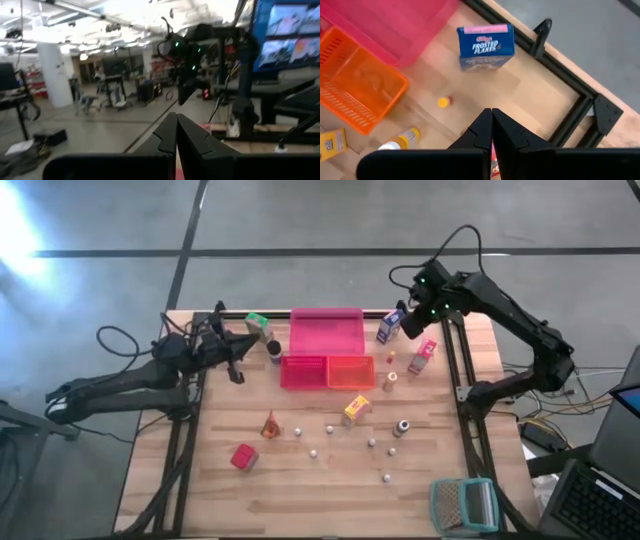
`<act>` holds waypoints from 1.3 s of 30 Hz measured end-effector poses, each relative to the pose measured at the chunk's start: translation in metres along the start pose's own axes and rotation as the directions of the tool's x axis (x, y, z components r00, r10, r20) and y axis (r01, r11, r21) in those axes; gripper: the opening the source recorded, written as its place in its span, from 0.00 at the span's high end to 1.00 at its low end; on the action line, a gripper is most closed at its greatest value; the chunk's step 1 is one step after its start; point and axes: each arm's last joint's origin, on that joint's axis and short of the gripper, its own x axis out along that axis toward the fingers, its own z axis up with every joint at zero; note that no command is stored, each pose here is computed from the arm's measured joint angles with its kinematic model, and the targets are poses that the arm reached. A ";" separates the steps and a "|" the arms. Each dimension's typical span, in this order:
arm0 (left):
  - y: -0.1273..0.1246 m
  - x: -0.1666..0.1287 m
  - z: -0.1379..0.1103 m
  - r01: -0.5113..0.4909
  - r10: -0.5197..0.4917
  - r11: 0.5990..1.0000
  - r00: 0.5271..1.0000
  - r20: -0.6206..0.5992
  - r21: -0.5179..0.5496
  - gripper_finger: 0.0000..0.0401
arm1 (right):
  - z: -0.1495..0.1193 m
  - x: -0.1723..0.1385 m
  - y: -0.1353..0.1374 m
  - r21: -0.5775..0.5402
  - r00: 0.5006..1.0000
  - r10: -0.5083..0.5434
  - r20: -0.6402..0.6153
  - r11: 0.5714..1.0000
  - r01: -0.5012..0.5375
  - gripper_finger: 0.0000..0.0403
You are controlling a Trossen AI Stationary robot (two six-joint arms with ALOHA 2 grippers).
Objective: Pick & Place Kitchen Items
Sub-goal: Put the red cereal box into the pink bin
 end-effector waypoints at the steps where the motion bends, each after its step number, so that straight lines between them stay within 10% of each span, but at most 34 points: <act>1: 0.000 0.000 0.000 -0.010 0.010 1.000 1.000 -0.008 0.008 0.98 | 0.000 -0.001 0.000 0.015 1.000 -0.001 -0.013 1.000 0.001 0.98; 13: 0.000 0.000 -0.004 -0.024 0.025 1.000 0.999 -0.042 0.012 0.98 | -0.016 -0.028 -0.006 0.288 0.984 -0.086 -0.158 0.949 0.130 0.81; 23: 0.000 0.000 -0.008 -0.019 0.020 1.000 0.997 -0.078 0.013 0.98 | -0.025 -0.025 -0.006 0.618 0.971 -0.066 -0.231 0.760 0.198 0.44; 39: -0.001 -0.001 -0.013 -0.010 0.012 1.000 0.992 -0.126 0.012 0.98 | -0.037 0.013 -0.003 0.712 0.946 -0.043 -0.321 0.647 0.271 0.19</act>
